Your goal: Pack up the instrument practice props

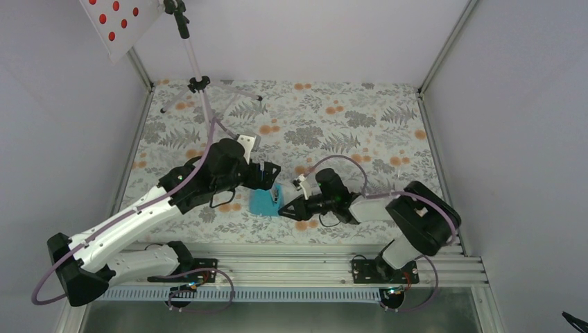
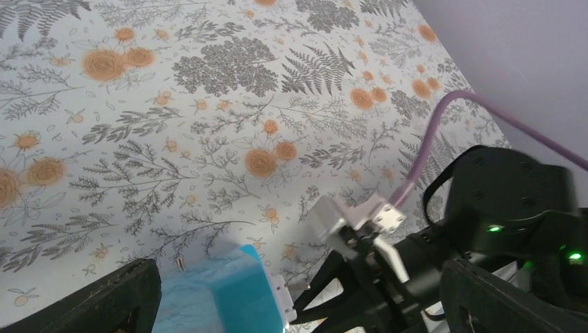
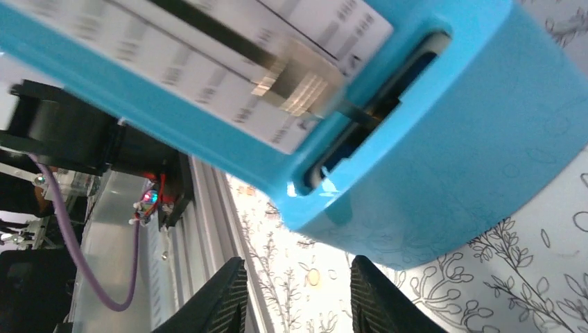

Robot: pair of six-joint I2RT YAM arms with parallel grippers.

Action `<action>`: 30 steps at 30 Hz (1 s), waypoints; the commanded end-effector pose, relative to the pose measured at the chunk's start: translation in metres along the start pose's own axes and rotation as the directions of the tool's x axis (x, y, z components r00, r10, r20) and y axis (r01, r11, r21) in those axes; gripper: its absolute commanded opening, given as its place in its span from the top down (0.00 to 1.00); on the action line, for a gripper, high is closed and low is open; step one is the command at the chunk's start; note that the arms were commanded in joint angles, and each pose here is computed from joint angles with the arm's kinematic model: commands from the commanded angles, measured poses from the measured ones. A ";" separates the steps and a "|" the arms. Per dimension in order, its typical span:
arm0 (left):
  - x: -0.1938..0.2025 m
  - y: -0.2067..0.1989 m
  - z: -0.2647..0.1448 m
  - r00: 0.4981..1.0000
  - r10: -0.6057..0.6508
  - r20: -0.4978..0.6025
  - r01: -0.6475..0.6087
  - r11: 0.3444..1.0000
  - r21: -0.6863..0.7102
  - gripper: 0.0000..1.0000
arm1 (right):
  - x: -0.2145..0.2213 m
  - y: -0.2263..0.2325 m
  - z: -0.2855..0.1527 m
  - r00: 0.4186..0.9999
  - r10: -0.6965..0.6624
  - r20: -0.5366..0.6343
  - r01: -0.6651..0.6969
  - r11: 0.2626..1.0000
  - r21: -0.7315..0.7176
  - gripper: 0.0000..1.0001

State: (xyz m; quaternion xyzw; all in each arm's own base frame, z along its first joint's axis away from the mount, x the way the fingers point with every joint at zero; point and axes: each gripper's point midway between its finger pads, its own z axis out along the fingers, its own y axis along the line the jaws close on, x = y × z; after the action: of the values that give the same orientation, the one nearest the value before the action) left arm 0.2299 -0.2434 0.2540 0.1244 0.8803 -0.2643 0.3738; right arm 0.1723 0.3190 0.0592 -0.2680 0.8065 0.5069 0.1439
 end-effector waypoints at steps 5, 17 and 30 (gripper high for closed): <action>0.037 0.012 0.000 0.995 -0.002 -0.099 0.002 1.000 0.007 0.00 | -0.008 0.008 -0.045 0.991 -0.045 0.126 0.035 0.997 0.076 0.55; 0.044 0.017 0.004 0.992 0.092 -0.090 -0.091 0.996 0.008 0.16 | -0.017 0.038 -0.102 0.956 -0.086 0.280 0.042 0.986 0.162 0.19; 0.037 0.020 0.017 0.975 0.200 -0.099 -0.203 0.979 -0.025 0.23 | -0.037 0.043 -0.127 0.916 -0.116 0.383 0.019 0.968 0.248 0.03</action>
State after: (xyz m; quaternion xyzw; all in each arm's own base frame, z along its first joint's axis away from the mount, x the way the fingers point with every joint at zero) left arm 0.2167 -0.2364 0.1929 0.2020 0.9006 -0.2075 0.3240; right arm 0.1698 0.2353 0.1478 -0.1919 0.8082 0.4546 0.3214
